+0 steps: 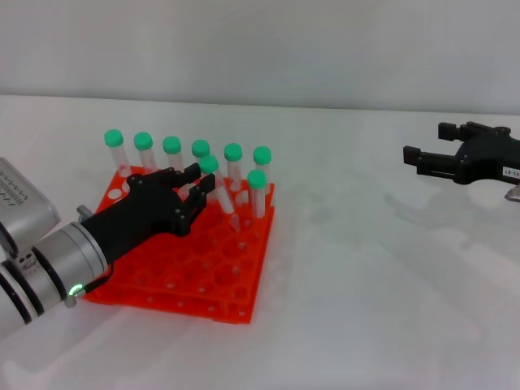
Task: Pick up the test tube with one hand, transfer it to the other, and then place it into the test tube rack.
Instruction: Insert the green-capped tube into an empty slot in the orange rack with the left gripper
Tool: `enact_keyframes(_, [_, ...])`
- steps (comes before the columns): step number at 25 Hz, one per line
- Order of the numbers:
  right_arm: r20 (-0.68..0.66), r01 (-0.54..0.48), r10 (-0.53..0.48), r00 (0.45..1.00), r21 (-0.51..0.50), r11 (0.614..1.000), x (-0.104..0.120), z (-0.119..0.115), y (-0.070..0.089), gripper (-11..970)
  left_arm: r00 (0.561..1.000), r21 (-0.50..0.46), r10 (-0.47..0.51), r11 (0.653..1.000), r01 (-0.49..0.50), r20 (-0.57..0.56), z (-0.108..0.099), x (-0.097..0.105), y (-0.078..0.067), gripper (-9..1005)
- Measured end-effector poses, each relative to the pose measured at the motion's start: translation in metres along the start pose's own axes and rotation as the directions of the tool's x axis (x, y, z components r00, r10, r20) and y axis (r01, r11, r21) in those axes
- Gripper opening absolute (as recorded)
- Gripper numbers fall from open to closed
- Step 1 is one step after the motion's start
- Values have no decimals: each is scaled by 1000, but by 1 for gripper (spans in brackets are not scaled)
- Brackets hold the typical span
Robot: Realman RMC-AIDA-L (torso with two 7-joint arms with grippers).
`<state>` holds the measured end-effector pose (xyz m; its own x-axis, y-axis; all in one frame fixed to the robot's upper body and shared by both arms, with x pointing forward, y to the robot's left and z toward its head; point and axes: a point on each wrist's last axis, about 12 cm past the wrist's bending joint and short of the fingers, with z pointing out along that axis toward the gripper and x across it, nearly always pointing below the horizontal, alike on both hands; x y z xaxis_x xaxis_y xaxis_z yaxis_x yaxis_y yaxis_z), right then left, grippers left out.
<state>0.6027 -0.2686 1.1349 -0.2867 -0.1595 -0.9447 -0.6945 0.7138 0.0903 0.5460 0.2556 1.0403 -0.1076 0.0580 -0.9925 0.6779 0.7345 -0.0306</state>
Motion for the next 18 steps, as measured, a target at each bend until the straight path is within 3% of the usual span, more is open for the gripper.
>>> enact_keyframes(15, [-6, -6, 6, 1000, -24, 1000, 5, -2, 5, 829, 999, 62, 25, 998, -23, -28, 7, -1, -5, 252])
enact_keyframes(18, [-8, -6, 6, 1000, -26, 1000, 6, -4, 5, 829, 1000, 57, 4, 998, -4, -15, -1, 2, -8, 307])
